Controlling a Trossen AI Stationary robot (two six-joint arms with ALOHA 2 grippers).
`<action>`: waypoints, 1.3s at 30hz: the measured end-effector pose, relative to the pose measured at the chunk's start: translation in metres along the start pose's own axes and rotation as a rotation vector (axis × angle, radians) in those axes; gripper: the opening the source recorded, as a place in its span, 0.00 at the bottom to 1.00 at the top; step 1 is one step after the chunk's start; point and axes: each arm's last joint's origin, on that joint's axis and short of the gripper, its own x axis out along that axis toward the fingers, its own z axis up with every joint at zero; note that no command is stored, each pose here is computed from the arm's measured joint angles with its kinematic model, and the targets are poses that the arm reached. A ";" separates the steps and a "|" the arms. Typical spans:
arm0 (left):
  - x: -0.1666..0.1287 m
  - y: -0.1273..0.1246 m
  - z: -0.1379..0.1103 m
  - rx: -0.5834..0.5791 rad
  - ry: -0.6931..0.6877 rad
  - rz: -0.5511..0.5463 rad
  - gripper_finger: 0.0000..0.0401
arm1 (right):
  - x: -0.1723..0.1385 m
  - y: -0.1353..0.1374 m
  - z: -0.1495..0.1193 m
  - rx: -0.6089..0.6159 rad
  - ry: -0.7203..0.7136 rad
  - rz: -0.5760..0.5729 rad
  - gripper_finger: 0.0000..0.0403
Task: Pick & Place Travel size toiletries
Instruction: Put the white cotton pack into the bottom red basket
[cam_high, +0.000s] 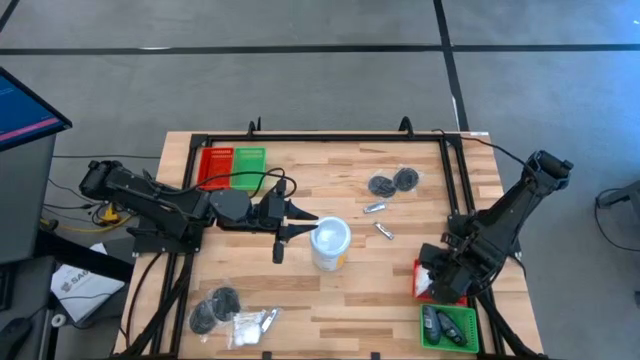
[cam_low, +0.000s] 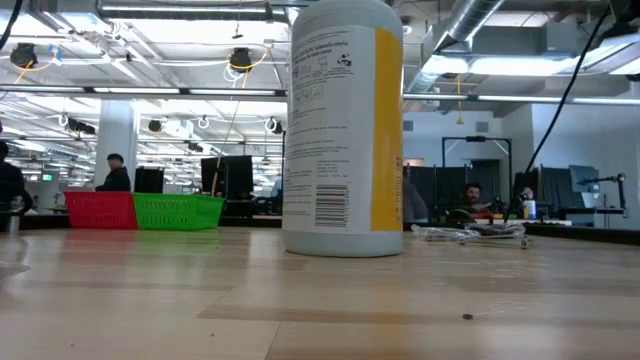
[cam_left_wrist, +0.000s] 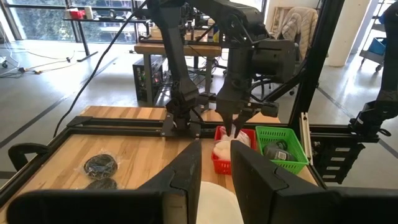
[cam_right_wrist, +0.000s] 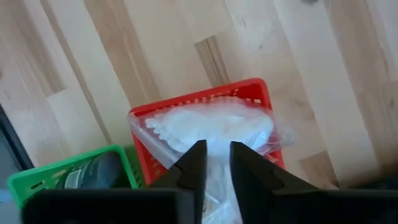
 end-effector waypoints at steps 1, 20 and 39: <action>0.000 0.000 0.000 -0.001 0.000 0.000 0.19 | 0.000 0.000 0.000 -0.001 0.000 0.000 0.19; 0.000 0.000 0.000 -0.002 -0.001 0.000 0.19 | -0.016 -0.009 0.002 -0.101 -0.048 -0.033 0.48; -0.005 -0.019 -0.016 -0.005 0.075 -0.177 0.19 | -0.030 -0.010 0.027 -0.191 -0.314 -0.018 0.41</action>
